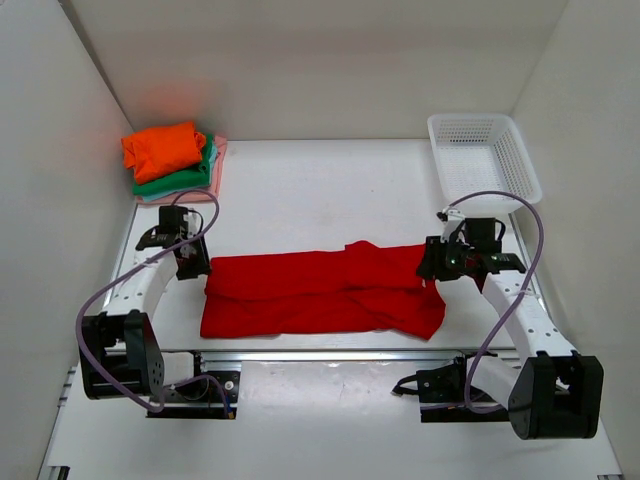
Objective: Fold and stack the t-shirts
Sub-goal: Fold the other side of the tshirt into a rectangle, then rotate the tshirt 90 degrees
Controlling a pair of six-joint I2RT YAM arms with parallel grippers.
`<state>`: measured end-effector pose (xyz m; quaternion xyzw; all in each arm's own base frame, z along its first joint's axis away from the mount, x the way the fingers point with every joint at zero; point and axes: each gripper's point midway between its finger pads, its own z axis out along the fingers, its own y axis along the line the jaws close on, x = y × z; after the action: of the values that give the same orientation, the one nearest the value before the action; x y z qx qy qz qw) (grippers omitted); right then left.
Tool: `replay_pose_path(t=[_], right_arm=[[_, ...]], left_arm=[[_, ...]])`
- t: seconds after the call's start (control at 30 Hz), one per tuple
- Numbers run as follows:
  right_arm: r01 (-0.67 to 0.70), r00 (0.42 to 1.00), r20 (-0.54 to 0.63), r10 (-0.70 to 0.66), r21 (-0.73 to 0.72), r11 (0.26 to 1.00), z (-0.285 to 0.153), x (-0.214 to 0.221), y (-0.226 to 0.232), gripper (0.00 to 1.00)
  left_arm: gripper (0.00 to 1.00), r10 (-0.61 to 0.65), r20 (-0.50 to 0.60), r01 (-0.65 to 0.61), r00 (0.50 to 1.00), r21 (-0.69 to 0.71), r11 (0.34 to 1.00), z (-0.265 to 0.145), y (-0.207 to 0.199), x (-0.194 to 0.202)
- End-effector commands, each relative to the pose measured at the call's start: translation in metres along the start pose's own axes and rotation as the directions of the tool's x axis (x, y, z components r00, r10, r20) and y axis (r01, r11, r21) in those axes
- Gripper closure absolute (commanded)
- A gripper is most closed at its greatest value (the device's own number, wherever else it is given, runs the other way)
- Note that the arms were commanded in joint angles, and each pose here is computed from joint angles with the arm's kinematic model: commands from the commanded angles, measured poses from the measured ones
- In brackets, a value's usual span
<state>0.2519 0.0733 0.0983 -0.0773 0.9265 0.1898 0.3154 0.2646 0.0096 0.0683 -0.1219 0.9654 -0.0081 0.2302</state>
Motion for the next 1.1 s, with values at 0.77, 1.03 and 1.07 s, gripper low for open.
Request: replay_pose_path(t=[0.77,1.03,1.07], right_arm=[[-0.152,0.948,-0.275,0.159,0.048,0.987,0.184,-0.068,-0.009,1.00],[0.022,0.992,-0.124,-0.033,-0.090,0.996,0.271,-0.219,0.033,1.00],[0.060,0.996,-0.061,-0.066,-0.103,0.993,0.275,-0.240,0.038,1.00]], left_arm=[[0.84,0.113,-0.355,-0.064,0.928,0.145,0.987,0.057,-0.113,0.077],[0.88,0.200,-0.480,-0.072,0.854,0.272,0.960,0.017,-0.135,0.134],[0.90,0.208,-0.501,-0.052,0.840,0.307,0.950,0.009,-0.142,0.147]])
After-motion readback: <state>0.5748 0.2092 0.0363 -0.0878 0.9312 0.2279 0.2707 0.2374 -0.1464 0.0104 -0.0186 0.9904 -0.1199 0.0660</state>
